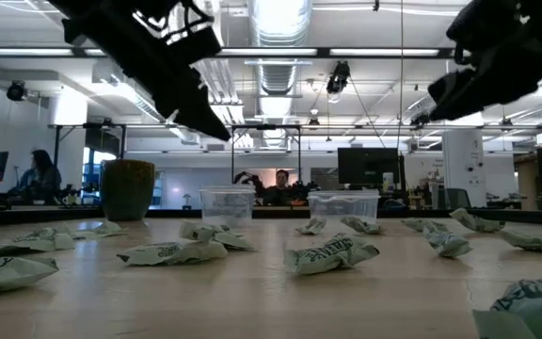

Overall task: Pick and place items into bin
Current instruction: Put the light green stevia packet into the right transparent bin

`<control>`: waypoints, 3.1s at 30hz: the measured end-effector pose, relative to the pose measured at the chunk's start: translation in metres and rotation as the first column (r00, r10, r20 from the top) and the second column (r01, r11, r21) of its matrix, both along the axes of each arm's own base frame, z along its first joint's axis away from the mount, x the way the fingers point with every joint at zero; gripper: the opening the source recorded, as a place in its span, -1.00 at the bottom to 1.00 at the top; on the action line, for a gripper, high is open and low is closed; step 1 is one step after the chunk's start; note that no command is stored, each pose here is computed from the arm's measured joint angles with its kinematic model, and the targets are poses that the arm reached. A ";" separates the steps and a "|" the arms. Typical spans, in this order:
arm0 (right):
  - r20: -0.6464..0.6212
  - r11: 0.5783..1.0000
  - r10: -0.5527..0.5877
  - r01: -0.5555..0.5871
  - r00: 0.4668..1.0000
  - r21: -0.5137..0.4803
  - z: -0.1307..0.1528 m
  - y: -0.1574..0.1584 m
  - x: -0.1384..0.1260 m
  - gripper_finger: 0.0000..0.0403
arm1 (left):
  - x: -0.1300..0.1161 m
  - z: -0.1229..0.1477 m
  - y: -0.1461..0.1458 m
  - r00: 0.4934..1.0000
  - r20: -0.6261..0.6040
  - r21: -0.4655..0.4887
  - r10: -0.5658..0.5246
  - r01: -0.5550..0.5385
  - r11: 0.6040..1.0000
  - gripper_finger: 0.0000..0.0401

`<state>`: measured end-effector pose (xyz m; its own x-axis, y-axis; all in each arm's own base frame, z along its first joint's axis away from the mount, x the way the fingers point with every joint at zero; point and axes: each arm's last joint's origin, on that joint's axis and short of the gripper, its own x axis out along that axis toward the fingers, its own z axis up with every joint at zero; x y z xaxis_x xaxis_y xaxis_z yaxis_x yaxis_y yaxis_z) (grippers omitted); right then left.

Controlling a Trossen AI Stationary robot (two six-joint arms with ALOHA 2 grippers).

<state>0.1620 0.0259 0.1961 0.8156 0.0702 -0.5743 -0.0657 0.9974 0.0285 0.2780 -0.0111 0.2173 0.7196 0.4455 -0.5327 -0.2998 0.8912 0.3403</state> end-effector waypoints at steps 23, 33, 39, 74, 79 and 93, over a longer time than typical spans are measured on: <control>-0.391 0.951 -0.304 0.250 0.869 -0.182 -0.051 0.011 0.005 -0.37 | -0.008 0.001 -0.030 0.999 0.004 0.010 -0.032 0.032 0.999 -0.39; -0.459 0.940 -0.335 0.254 0.823 -0.229 -0.068 0.012 0.009 -0.37 | -0.008 0.001 -0.030 1.000 0.005 0.011 -0.030 0.030 0.999 -0.39; -0.464 0.933 -0.352 0.261 0.813 -0.249 -0.073 0.012 0.011 -0.47 | -0.008 0.001 -0.030 1.000 0.005 0.012 -0.030 0.030 0.999 -0.39; 0.065 0.850 -0.357 0.353 0.932 -0.392 0.012 -0.007 0.061 -0.96 | -0.006 0.004 -0.030 0.999 0.037 0.012 -0.025 0.025 1.000 -0.39; 0.054 0.828 -0.433 0.421 0.900 -0.370 0.013 -0.020 0.077 -0.96 | -0.006 0.003 -0.030 0.999 0.036 0.012 -0.025 0.025 1.000 -0.39; -0.107 0.770 -0.568 0.482 0.816 -0.418 -0.029 -0.051 0.119 -0.96 | -0.007 0.003 -0.030 0.999 0.027 0.012 -0.025 0.025 1.000 -0.39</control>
